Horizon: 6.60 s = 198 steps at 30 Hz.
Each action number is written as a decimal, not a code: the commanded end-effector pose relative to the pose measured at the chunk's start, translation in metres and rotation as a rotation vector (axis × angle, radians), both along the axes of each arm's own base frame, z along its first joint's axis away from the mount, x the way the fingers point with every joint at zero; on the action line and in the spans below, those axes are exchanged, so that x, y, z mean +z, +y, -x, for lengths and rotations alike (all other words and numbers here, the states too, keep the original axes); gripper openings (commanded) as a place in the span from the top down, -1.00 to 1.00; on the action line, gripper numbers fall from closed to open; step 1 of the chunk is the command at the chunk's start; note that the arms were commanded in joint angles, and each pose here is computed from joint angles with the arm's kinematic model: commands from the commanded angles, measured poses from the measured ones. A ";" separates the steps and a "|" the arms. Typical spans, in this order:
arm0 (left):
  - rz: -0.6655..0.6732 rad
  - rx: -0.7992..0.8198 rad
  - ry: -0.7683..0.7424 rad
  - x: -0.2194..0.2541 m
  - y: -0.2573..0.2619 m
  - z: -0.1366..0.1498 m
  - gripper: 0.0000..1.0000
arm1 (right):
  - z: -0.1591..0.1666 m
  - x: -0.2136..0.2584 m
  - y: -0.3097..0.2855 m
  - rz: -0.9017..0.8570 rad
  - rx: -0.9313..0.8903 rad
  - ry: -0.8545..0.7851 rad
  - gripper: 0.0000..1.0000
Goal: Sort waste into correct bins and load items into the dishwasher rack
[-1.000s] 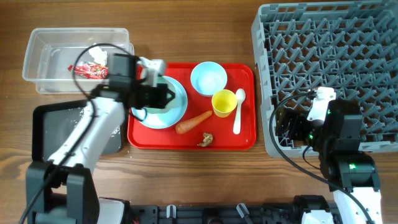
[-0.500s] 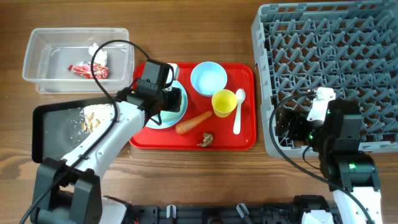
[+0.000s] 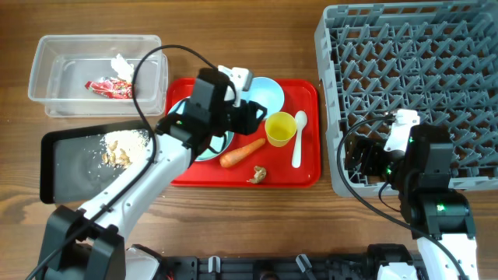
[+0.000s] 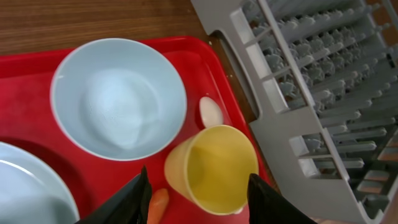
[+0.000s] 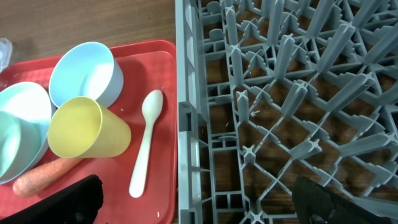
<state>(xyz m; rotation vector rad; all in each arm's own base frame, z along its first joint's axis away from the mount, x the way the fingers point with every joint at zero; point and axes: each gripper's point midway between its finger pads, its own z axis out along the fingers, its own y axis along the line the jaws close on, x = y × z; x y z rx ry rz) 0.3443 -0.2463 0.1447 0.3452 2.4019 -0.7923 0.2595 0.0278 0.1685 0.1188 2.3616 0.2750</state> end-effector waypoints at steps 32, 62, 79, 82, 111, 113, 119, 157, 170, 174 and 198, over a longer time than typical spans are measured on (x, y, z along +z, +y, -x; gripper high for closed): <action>0.453 -0.088 0.416 0.007 -0.014 0.005 0.92 | -0.025 0.028 0.012 -0.026 0.071 -0.127 -1.00; 0.694 -0.479 0.515 0.073 -0.054 0.060 0.92 | -0.015 0.066 0.138 -0.611 0.942 -0.287 -0.89; 0.627 -0.363 0.403 0.055 -0.044 0.034 0.22 | -0.038 0.046 0.125 -0.547 0.749 -0.205 -0.22; 0.482 -0.180 0.402 0.016 -0.021 0.015 0.07 | -0.047 0.035 0.116 -0.503 0.653 -0.169 -0.13; -0.122 0.472 0.158 0.026 0.160 0.014 -0.29 | -0.008 0.034 -0.227 -0.052 -0.771 0.223 -0.09; -0.122 0.472 0.158 0.026 0.160 0.014 -0.29 | -0.003 0.024 -0.238 -0.079 -0.820 0.253 -0.09; -0.124 0.472 0.163 0.026 0.160 0.015 -0.29 | -0.011 -0.001 -0.256 -0.098 -0.847 0.290 -0.09; -0.330 0.609 0.199 0.009 0.202 0.028 -0.49 | -0.139 0.023 0.118 0.077 0.239 0.010 -0.82; -0.304 0.811 0.318 0.000 0.248 0.041 -0.69 | -0.159 -0.117 0.163 -0.006 0.098 0.270 -0.02; -0.304 0.811 0.318 0.000 0.248 0.041 -0.70 | -0.156 -0.130 0.162 -0.015 0.066 0.310 0.56; -0.304 0.810 0.318 0.000 0.248 0.041 -0.71 | -0.161 0.112 -0.010 0.315 -0.259 -0.268 0.91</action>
